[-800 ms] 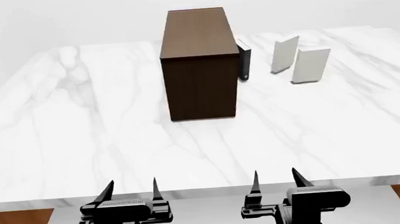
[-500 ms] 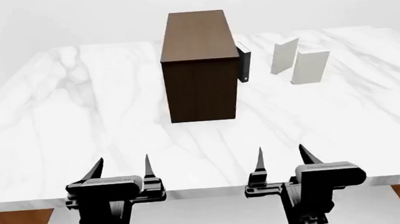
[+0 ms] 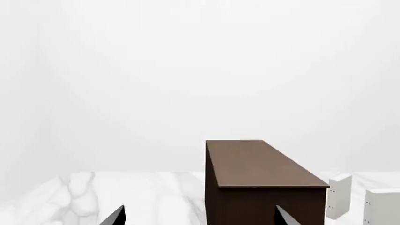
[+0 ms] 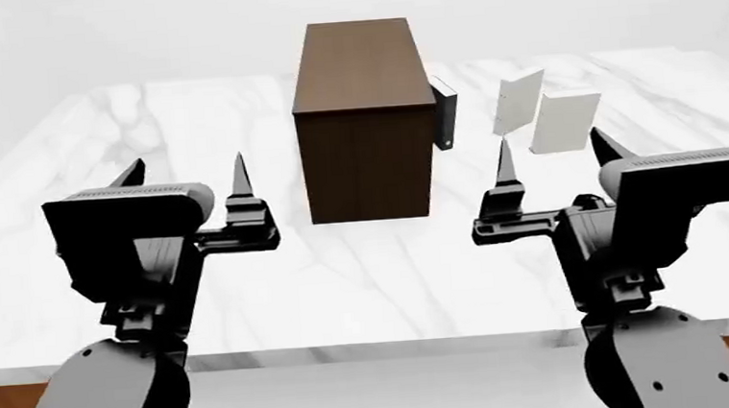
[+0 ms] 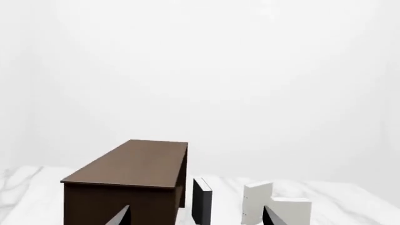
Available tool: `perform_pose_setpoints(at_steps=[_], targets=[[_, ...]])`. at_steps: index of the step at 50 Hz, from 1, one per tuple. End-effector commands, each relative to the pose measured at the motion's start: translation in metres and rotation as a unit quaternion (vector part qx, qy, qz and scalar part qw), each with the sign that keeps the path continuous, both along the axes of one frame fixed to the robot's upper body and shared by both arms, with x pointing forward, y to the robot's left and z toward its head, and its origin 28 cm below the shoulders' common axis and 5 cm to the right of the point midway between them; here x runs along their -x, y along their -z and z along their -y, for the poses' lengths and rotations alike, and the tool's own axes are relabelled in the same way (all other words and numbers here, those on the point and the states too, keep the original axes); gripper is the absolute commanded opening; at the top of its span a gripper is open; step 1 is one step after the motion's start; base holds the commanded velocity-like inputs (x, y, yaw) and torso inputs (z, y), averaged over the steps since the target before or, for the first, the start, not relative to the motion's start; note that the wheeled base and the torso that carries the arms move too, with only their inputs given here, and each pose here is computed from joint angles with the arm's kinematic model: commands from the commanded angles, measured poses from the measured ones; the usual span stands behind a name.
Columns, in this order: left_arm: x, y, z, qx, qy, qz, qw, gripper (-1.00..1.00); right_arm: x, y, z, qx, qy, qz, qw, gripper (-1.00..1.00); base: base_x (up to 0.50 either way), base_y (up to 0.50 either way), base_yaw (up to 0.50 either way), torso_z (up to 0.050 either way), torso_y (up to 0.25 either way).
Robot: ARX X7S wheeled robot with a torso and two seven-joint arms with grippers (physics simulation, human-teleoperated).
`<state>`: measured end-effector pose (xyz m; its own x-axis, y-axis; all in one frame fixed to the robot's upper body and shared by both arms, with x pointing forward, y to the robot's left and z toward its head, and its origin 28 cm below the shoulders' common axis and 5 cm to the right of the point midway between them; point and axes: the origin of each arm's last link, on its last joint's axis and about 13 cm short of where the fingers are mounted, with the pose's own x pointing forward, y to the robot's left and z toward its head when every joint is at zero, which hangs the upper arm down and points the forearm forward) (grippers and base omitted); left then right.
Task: Pick up the book on the right and place it under the cabinet shelf.
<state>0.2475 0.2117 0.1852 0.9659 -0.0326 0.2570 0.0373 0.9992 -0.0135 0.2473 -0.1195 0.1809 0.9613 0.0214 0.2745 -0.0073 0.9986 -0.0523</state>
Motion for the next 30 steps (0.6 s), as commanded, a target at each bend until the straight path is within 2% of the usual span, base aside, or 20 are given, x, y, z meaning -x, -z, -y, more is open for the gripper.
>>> perform_pose_setpoints(at_steps=[1,17,30], targets=[[-0.003,-0.04,-0.001,-0.008,0.01,0.031,0.999,1.0,-0.004,-0.043,0.005,0.011,0.002,0.039,0.999,1.0,0.0,0.0,0.0,0.0,0.0],[-0.01,-0.07,-0.001,-0.022,0.014,0.047,0.999,1.0,-0.014,-0.091,0.013,0.018,0.018,0.083,0.996,1.0,0.0,-0.01,0.0,0.0,0.0],[-0.011,-0.084,-0.002,-0.029,0.016,0.058,0.998,1.0,-0.013,-0.107,0.017,0.022,0.023,0.098,0.995,1.0,0.0,-0.34,0.0,0.0,0.0]])
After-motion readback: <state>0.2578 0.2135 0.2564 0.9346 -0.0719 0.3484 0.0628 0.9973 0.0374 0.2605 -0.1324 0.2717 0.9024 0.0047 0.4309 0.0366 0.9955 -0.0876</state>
